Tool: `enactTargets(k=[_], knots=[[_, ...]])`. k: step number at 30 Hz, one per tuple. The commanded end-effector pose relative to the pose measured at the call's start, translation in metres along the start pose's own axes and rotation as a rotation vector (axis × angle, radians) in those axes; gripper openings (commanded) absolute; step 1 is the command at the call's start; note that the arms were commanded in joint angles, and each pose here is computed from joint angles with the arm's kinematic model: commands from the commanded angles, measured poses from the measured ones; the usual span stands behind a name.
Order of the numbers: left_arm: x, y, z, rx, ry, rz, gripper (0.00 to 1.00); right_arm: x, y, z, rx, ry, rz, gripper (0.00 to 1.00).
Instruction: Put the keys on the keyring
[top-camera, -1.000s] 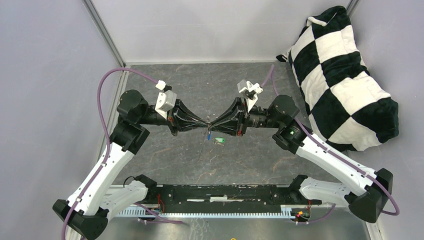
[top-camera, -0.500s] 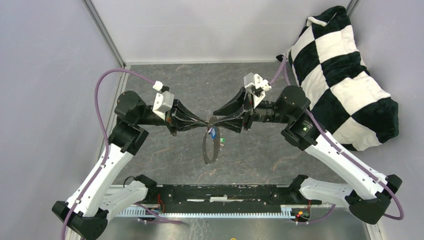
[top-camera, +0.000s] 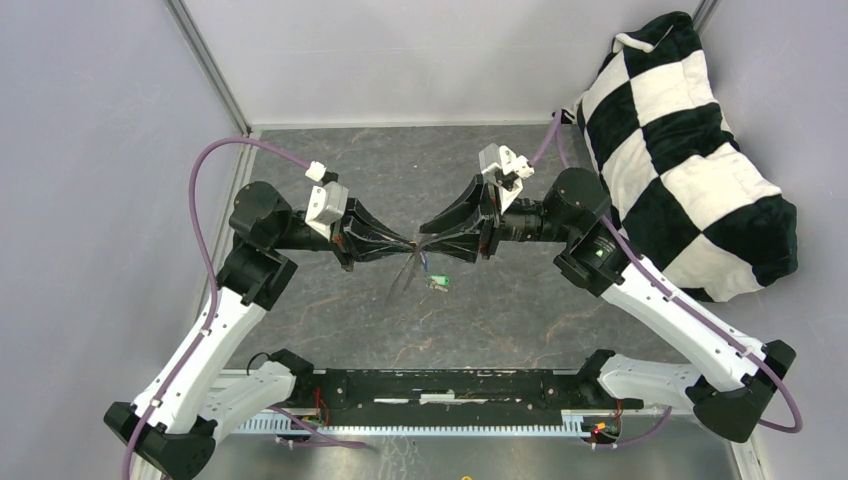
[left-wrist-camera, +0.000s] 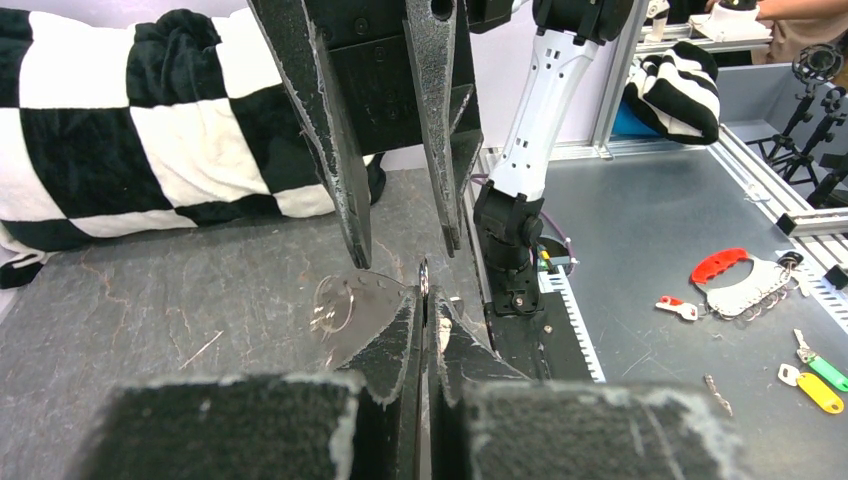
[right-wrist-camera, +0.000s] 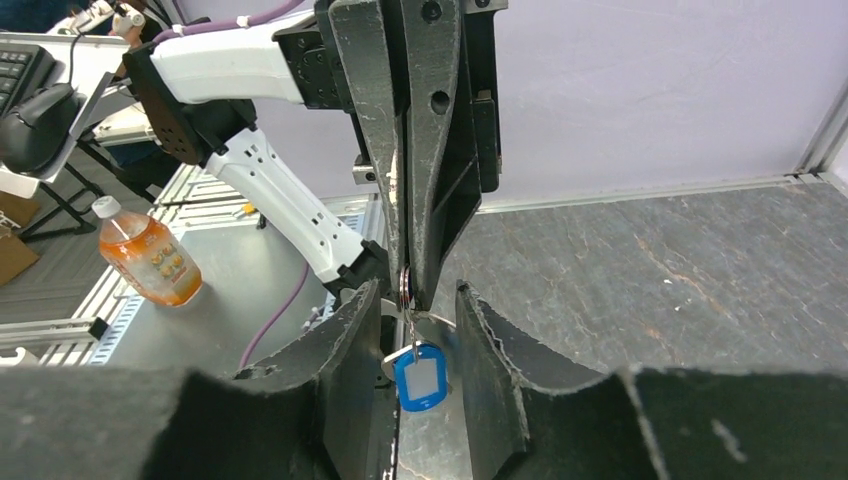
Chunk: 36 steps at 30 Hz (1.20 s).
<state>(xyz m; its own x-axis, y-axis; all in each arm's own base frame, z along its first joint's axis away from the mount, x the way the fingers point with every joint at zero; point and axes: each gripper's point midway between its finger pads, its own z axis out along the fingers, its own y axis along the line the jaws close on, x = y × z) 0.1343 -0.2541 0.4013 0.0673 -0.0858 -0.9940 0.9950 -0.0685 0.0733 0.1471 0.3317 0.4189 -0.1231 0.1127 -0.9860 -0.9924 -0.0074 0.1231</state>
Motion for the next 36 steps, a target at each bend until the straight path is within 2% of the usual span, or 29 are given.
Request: enactTargets(k=[1,3,10,14,16,20,22,29,36], knots=[[-0.009,0.003,0.001,-0.014,-0.025,0.037,0.02,-0.008,0.004,0.002,-0.035,-0.034,-0.013,0.37],[-0.009,0.003,0.001,-0.016,-0.028,0.038,0.02,-0.005,0.004,0.003,-0.040,-0.026,-0.006,0.34],[-0.011,0.006,0.002,-0.027,-0.032,0.033,0.02,0.004,0.004,0.001,-0.039,-0.003,0.000,0.37],[-0.010,0.007,0.002,-0.032,-0.034,0.031,0.02,0.005,0.003,0.002,-0.035,0.000,-0.001,0.35],[-0.010,0.007,0.002,-0.033,-0.033,0.028,0.02,0.003,0.001,0.002,-0.028,-0.008,0.000,0.29],[-0.003,0.008,0.002,-0.035,-0.023,0.014,0.02,0.000,0.001,0.005,-0.036,-0.031,0.005,0.07],[0.004,0.008,0.001,-0.036,-0.010,0.000,0.02,0.000,0.000,0.005,-0.034,-0.035,0.007,0.01],[0.023,0.012,-0.001,-0.057,0.036,-0.027,0.02,0.016,-0.009,0.004,0.004,0.014,0.017,0.00],[0.043,0.012,-0.004,-0.036,0.132,-0.027,0.29,0.043,-0.025,-0.001,0.071,0.152,-0.007,0.00]])
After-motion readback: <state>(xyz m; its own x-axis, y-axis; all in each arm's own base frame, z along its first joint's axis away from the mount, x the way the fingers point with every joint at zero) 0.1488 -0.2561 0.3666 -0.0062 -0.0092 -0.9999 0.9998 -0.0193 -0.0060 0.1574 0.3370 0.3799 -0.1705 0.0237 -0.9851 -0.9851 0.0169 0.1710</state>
